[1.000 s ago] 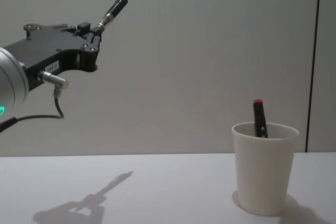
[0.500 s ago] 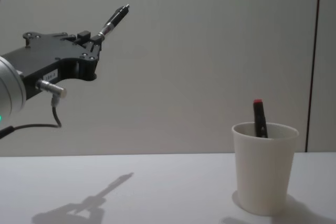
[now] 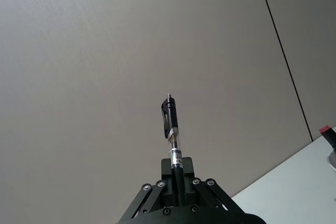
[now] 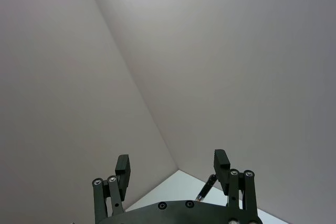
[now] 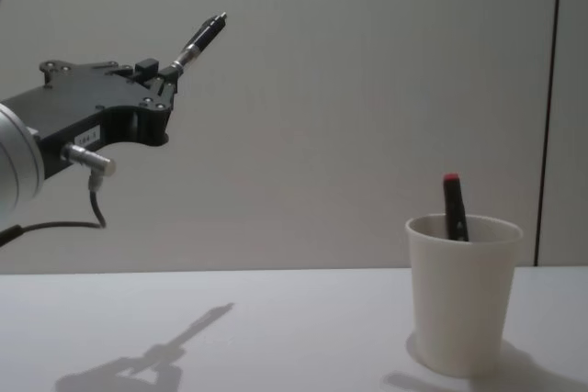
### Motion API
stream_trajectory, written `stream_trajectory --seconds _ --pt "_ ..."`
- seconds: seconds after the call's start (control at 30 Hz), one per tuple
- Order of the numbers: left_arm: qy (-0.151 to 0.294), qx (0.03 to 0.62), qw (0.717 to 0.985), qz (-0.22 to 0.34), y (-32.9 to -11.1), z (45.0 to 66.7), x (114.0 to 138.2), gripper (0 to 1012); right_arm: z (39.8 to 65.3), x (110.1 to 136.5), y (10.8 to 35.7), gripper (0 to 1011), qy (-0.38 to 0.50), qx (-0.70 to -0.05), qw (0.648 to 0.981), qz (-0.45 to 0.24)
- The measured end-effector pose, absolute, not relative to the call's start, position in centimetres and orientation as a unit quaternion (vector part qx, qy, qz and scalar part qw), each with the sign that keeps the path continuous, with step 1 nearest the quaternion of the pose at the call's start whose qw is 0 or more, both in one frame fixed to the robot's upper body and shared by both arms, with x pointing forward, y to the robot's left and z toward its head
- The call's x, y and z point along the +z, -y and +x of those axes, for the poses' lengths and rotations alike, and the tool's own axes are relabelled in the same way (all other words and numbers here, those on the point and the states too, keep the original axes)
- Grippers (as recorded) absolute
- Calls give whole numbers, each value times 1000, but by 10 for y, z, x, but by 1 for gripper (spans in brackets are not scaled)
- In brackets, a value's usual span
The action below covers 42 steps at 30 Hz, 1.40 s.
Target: Place the pen into the pen holder.
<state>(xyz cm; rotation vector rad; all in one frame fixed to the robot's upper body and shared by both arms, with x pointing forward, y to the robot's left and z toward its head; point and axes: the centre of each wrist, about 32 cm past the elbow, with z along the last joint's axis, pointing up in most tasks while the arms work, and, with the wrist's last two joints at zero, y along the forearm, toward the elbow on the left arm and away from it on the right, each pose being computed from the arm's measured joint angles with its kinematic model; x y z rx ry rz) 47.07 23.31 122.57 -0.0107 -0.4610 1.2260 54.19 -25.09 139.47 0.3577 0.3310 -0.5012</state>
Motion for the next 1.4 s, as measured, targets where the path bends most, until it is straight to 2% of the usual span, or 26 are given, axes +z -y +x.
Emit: stream_trajectory --seconds 0.5,0.83,1.03,1.4 --pt "215 569 794 -5 -233 470 1226 115 537 1388 251 1001 -237 -273 919 159" --pt "226 560 797 -25 -228 472 1234 115 530 1379 248 1001 -306 -300 891 147" --pt "229 549 803 -35 -225 472 1239 115 527 1374 243 1001 -342 -313 875 140" --pt "224 503 834 -39 -225 471 1244 115 528 1369 229 1001 -402 -323 847 128"
